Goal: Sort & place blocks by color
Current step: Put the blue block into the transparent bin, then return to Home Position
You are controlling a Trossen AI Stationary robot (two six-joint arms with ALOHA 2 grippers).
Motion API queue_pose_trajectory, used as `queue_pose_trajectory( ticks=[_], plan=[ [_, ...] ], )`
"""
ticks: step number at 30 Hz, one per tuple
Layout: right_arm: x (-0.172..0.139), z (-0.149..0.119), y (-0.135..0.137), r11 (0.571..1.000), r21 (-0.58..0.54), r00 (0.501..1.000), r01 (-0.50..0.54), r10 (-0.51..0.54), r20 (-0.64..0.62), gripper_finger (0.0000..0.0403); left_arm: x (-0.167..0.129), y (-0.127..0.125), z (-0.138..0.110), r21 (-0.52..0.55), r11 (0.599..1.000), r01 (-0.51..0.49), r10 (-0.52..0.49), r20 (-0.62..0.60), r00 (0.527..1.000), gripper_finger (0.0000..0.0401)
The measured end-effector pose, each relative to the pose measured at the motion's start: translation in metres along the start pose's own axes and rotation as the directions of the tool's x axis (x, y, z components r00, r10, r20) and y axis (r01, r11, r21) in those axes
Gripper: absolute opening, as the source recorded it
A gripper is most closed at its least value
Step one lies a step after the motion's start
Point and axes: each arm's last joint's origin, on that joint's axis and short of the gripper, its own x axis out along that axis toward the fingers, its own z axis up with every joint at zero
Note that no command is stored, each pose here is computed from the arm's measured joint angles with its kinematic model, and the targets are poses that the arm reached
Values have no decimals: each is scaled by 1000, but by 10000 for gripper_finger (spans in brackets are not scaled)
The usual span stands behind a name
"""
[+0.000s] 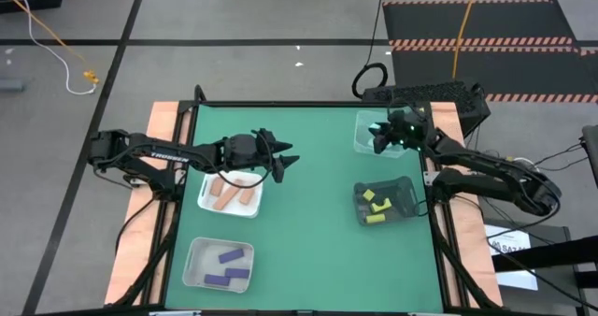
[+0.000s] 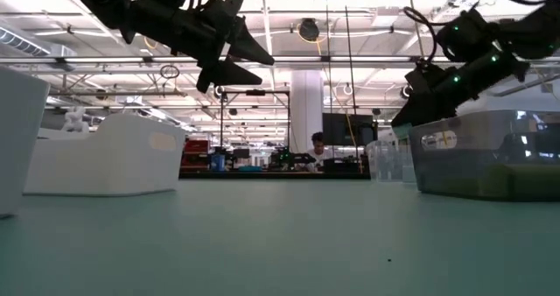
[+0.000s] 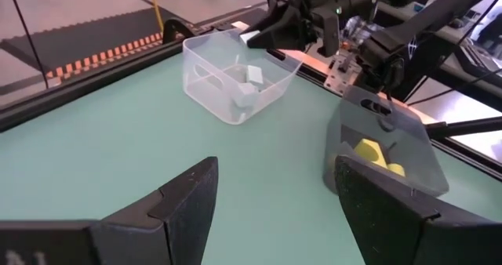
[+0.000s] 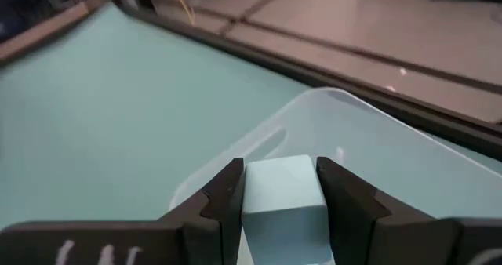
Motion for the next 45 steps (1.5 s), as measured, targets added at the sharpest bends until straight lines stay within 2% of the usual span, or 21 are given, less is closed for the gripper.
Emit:
queue_pose_trajectory(
  ticks=[6, 13, 22, 25, 29, 33, 36, 41, 45],
  plan=[
    [2, -24, -5, 996, 77, 988, -44, 32, 150, 121, 0, 0, 0, 1, 1000, -3, 3, 1, 1000, 255],
    [-2, -47, -10, 995, 80, 973, -66, 46, 225, 124, 0, 0, 0, 0, 1000, -3, 3, 0, 1000, 255],
    [-3, -44, -9, 995, 67, 963, -70, 50, 265, 154, 0, 0, 0, -3, 1000, -3, 3, 2, 1000, 255],
    [-3, -43, -10, 997, 76, 958, -33, 10, 286, 167, 0, 0, 0, -3, 1000, -4, 4, 2, 1000, 255],
    [-3, -42, -12, 996, 82, 951, 44, -67, 301, 198, 0, 0, 0, -3, 1000, -4, 4, 2, 1000, 255],
    [-3, -42, -12, 997, 47, 951, 57, -68, 301, 235, 0, 0, 0, 4, 1000, -6, 6, 3, 1000, 255],
    [-4, -40, -12, 998, 43, 945, 51, -62, 322, 254, 0, 1, 0, 44, 998, -37, 37, 12, 999, 255],
    [-7, -33, -10, 999, 38, 917, 30, -43, 397, 265, -7, 7, 1, 226, 971, -78, 88, -33, 996, 255],
    [-7, -33, -10, 998, -14, 916, 53, -43, 398, 265, -20, 23, 10, 205, 968, -144, 160, -65, 985, 255]
  ],
)
